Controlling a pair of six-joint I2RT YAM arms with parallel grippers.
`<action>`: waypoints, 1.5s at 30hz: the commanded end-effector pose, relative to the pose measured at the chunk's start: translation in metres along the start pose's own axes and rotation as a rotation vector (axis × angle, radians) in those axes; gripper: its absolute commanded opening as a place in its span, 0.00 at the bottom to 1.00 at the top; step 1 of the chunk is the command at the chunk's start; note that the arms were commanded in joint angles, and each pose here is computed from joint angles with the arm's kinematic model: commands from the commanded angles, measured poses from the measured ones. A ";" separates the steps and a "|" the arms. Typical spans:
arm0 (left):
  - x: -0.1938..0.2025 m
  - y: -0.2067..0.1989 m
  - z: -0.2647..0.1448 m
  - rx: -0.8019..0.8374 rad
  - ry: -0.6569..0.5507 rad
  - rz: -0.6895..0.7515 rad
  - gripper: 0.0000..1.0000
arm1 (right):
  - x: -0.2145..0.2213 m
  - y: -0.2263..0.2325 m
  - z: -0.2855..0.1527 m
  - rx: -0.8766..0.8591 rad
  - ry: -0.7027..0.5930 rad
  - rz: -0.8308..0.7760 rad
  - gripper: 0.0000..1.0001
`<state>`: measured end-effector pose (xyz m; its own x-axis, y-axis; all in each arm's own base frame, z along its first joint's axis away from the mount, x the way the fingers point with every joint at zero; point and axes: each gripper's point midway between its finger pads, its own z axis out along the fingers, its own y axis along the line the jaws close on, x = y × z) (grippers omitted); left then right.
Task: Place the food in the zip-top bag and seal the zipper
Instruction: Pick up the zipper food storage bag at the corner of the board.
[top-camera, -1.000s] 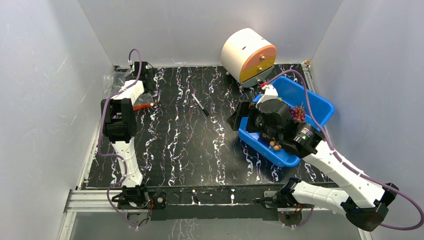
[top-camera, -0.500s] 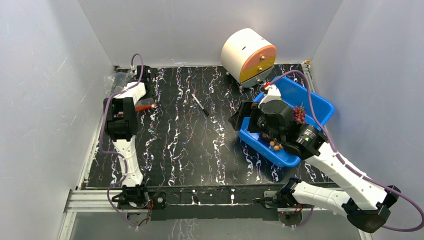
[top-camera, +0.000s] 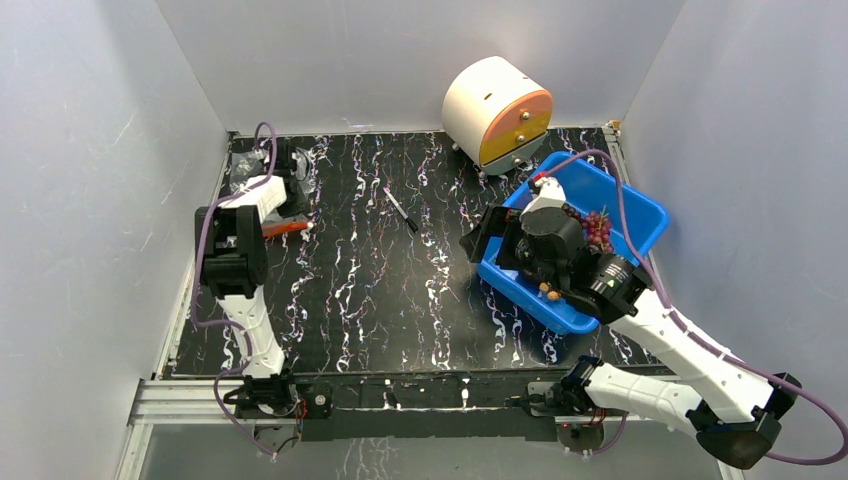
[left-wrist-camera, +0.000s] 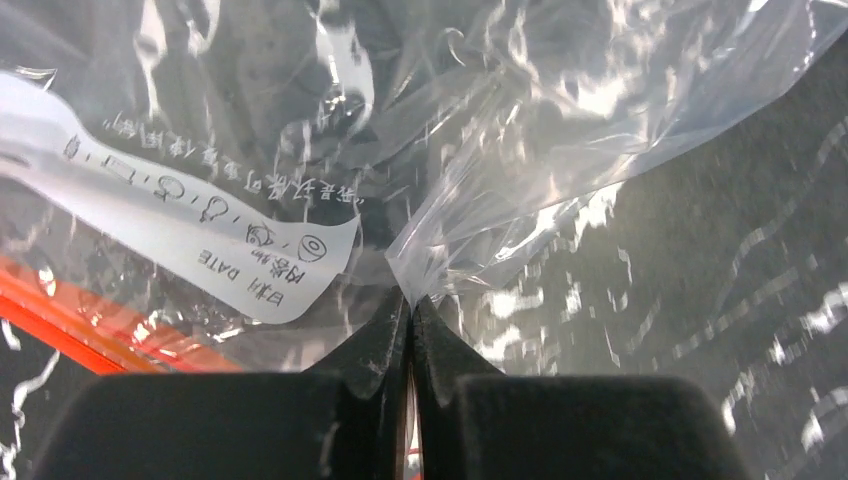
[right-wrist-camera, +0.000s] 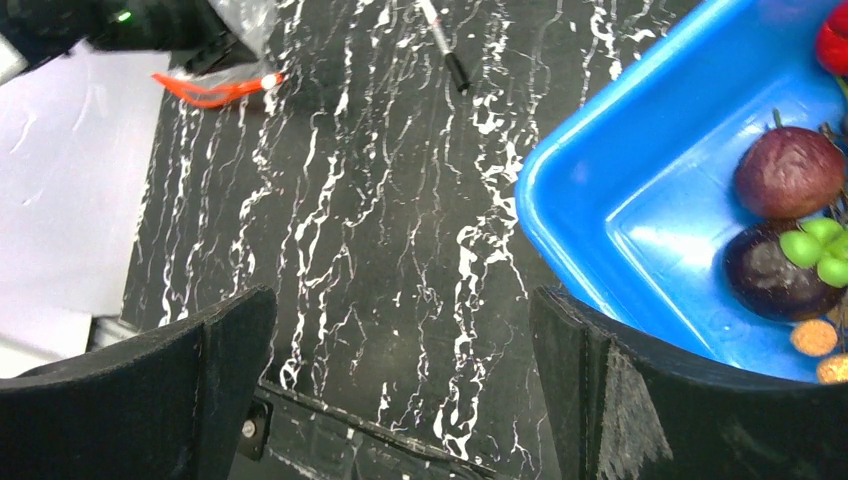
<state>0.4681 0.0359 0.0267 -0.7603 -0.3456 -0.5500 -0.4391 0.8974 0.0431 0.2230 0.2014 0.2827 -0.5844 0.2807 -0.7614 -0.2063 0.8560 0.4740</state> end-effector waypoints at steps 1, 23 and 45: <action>-0.009 -0.013 -0.059 0.163 -0.036 -0.098 0.00 | -0.017 -0.010 -0.001 0.043 -0.132 0.102 0.98; 0.009 -0.037 -0.293 0.773 -0.117 -0.311 0.00 | 0.009 0.014 0.027 -0.165 -0.120 0.014 0.96; 0.079 -0.035 -0.307 0.720 0.315 -0.853 0.00 | 0.025 0.144 0.061 -0.549 -0.100 -0.032 0.67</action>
<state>0.2920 -0.0929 0.2415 -0.5100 -0.8490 -0.1382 -0.4706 0.4098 -0.7814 0.2243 0.3289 0.2573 -0.5869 0.2566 -0.7679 -0.5383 0.5848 0.6068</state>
